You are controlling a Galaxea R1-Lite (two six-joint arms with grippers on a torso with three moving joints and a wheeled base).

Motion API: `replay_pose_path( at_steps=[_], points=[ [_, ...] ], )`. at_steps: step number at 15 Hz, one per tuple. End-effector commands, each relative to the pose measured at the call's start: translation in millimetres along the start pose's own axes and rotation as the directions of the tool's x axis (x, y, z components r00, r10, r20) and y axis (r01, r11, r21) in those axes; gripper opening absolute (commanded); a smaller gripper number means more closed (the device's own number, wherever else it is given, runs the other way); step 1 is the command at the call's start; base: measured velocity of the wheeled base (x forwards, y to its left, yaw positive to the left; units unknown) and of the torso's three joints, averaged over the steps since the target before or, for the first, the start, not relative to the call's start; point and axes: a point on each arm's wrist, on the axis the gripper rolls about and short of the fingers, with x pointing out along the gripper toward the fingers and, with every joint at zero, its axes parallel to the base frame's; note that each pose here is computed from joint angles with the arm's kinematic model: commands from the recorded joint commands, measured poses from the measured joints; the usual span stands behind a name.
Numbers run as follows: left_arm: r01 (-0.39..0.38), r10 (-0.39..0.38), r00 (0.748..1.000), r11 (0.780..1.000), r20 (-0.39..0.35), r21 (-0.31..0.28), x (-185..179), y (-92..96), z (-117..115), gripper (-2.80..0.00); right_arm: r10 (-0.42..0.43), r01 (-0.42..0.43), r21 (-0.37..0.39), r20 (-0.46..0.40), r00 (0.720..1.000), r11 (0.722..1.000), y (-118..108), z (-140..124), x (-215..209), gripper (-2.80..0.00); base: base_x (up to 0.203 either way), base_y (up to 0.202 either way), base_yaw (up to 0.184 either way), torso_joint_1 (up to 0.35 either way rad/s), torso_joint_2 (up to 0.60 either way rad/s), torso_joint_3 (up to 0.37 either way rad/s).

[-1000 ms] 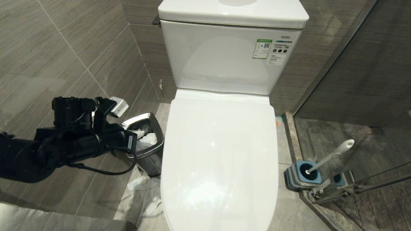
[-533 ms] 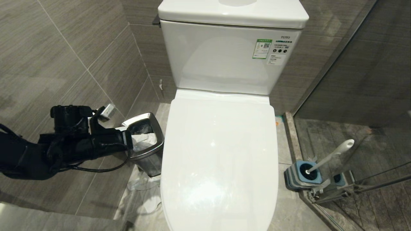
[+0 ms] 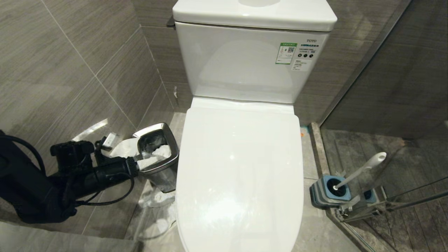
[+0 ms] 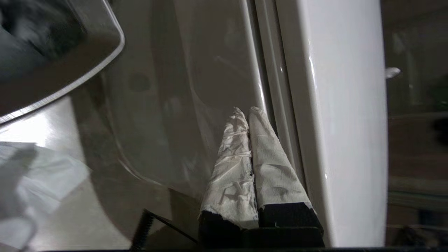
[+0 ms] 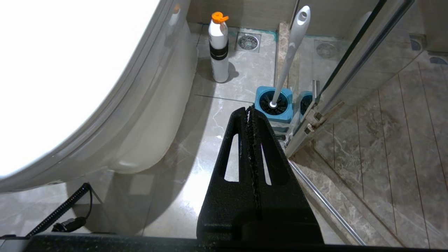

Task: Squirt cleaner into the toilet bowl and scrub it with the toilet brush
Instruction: Use the left hand to lift the toilet lid slightly

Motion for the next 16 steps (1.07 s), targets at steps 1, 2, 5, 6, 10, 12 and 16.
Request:
replay_pose_path(
  at_steps=[1, 2, 5, 6, 10, 12, 16],
  points=[
    [0.076, -0.077, 0.996, 0.997, -0.035, -0.034, -11.6, 5.7, -13.4, -2.80, 0.001, -0.001, 0.000, 0.000, 1.000, 1.000, 0.0, 0.1, 0.1, -2.80, 0.000, 0.000, 0.000, 0.000, 0.00, 0.000],
    [0.113, -0.115, 0.993, 0.993, -0.042, -0.045, -19.3, 6.7, -17.9, -2.80, 0.002, -0.002, 0.000, 0.000, 1.000, 1.000, 0.0, 0.1, 0.1, -2.80, 0.000, 0.000, 0.000, 0.000, 0.00, 0.000],
    [0.202, -0.209, 0.975, 0.975, -0.078, -0.088, -35.8, 7.3, -29.2, -2.80, 0.000, 0.000, 0.000, 0.001, 1.000, 1.000, 0.0, 0.1, 0.0, -2.80, 0.000, 0.000, 0.000, 0.000, 0.00, 0.000],
    [0.204, -0.211, 0.974, 0.974, -0.081, -0.096, -38.4, 5.0, -31.2, -2.80, 0.000, 0.000, 0.000, 0.000, 1.000, 1.000, 0.0, 0.1, 0.1, -2.80, 0.000, 0.000, 0.000, 0.000, 0.00, 0.000],
    [0.184, -0.207, 0.971, 0.967, -0.122, -0.178, -46.7, 0.8, -55.0, -2.80, 0.000, 0.000, 0.000, 0.001, 1.000, 1.000, 0.0, 0.1, 0.0, -2.80, 0.000, 0.000, 0.000, 0.000, 0.00, 0.000],
    [0.185, -0.211, 0.969, 0.965, -0.129, -0.186, -45.7, -0.2, -57.4, -2.80, 0.001, -0.001, 0.000, 0.001, 1.000, 1.000, 0.0, 0.1, 0.0, -2.80, 0.000, 0.000, 0.000, 0.000, 0.00, 0.000],
    [0.199, -0.239, 0.956, 0.955, -0.171, -0.221, -49.0, -7.2, -75.8, 0.00, 0.000, 0.000, 0.000, 0.000, 1.000, 1.000, 0.0, 0.1, 0.1, -2.80, 0.000, 0.000, 0.000, 0.000, 0.00, 0.000]
  ],
)
